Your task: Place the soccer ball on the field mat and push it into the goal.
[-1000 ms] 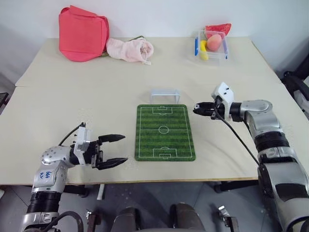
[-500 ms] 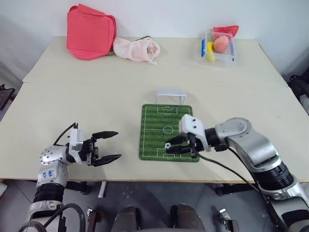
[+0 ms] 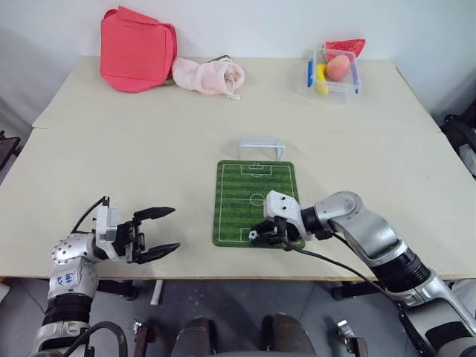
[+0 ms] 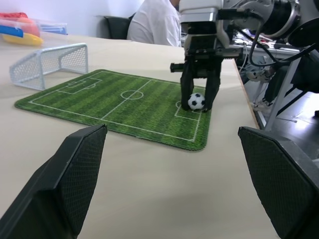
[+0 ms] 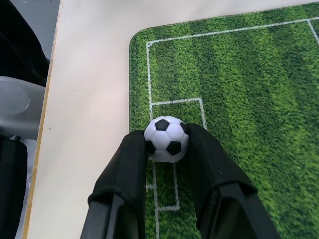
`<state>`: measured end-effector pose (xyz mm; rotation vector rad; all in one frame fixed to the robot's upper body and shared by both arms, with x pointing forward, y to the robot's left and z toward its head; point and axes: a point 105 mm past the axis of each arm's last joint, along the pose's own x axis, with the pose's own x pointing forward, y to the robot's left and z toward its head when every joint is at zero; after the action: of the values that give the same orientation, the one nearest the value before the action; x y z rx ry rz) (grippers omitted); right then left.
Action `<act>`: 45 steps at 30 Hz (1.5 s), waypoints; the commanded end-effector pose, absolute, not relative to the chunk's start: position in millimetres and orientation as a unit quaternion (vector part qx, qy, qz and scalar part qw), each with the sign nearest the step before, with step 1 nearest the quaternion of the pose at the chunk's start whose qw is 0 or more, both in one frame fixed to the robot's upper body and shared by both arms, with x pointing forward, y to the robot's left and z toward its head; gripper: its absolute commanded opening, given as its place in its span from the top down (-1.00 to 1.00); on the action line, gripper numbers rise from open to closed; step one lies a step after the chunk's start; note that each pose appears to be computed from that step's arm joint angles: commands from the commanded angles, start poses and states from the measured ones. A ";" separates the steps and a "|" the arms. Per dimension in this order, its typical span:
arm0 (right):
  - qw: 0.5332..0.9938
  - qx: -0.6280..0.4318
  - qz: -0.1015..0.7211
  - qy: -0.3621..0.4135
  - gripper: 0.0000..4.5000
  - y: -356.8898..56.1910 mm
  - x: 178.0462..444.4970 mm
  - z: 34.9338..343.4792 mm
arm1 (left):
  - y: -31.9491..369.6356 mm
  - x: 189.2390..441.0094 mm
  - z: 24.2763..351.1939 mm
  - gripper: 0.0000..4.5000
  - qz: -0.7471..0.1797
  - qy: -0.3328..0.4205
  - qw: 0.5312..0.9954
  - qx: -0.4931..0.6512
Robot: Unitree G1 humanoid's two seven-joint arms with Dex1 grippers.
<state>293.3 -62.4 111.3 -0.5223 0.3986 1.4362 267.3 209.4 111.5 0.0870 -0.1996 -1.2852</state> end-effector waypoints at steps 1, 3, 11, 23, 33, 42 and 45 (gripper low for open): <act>0.704 -0.238 0.648 0.167 0.63 -61.3 296.2 114.8 | 211.8 259.9 120.4 -1.00 -0.610 -0.107 0.783 0.053; 0.705 -0.237 0.647 0.167 0.63 -62.1 297.5 114.4 | 212.3 259.8 121.0 -1.00 -0.609 -0.106 0.785 0.053; 0.706 -0.237 0.647 0.163 0.63 -64.5 303.0 117.2 | 212.8 260.4 123.8 -1.00 -0.607 -0.107 0.786 0.054; 0.705 -0.240 0.649 0.157 0.20 -66.2 301.3 118.7 | 212.8 265.4 128.1 -1.00 -0.605 -0.108 0.787 0.056; 0.702 -0.289 0.641 0.108 0.20 -64.6 300.1 156.9 | 211.4 268.4 129.6 -1.00 -0.608 -0.107 0.785 0.055; 0.694 -0.302 0.646 0.096 0.45 -51.8 272.9 162.3 | 211.8 267.6 129.6 -1.00 -0.614 -0.104 0.780 0.055; 0.702 -0.297 0.638 0.109 0.85 -48.8 270.3 148.4 | 211.3 267.2 129.9 -1.00 -0.617 -0.103 0.779 0.054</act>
<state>273.1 -52.8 144.8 -0.6413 0.2767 1.4304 271.0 207.9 124.5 0.0950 -0.2111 -1.3056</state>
